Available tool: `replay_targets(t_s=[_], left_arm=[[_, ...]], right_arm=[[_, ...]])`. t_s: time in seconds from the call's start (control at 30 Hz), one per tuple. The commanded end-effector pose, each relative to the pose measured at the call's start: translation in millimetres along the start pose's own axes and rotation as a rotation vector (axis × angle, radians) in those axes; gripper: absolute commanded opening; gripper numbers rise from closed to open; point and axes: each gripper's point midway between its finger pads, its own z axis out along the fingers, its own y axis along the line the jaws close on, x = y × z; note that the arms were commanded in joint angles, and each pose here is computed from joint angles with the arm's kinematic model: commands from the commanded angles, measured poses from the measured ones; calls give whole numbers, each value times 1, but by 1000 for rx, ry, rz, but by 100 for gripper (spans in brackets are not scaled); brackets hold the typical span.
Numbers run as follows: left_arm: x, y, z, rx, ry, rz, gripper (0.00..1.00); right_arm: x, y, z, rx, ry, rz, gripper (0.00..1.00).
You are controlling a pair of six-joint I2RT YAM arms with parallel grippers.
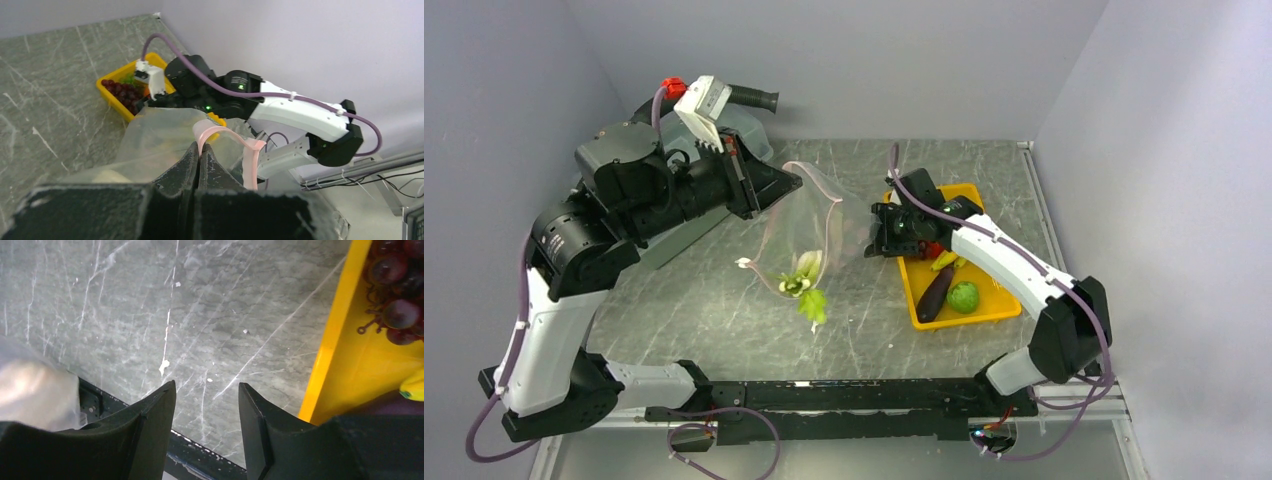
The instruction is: Place the food in the zip-top bag and seal the zipper
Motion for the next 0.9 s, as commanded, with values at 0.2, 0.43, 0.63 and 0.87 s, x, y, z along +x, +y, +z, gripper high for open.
replay_targets(t_s=[0.2, 0.43, 0.63, 0.87], left_arm=[[-5, 24, -3, -132, -66, -48, 0], [9, 51, 5, -242, -61, -72, 0], [21, 70, 14, -314, -47, -77, 0], [33, 86, 21, -378, -35, -85, 0]], right_arm=[[-24, -6, -61, 79, -213, 16, 55], [-43, 53, -120, -55, -348, -70, 55], [-47, 87, -156, -138, -459, -82, 59], [-50, 136, -198, -326, -557, -118, 59]])
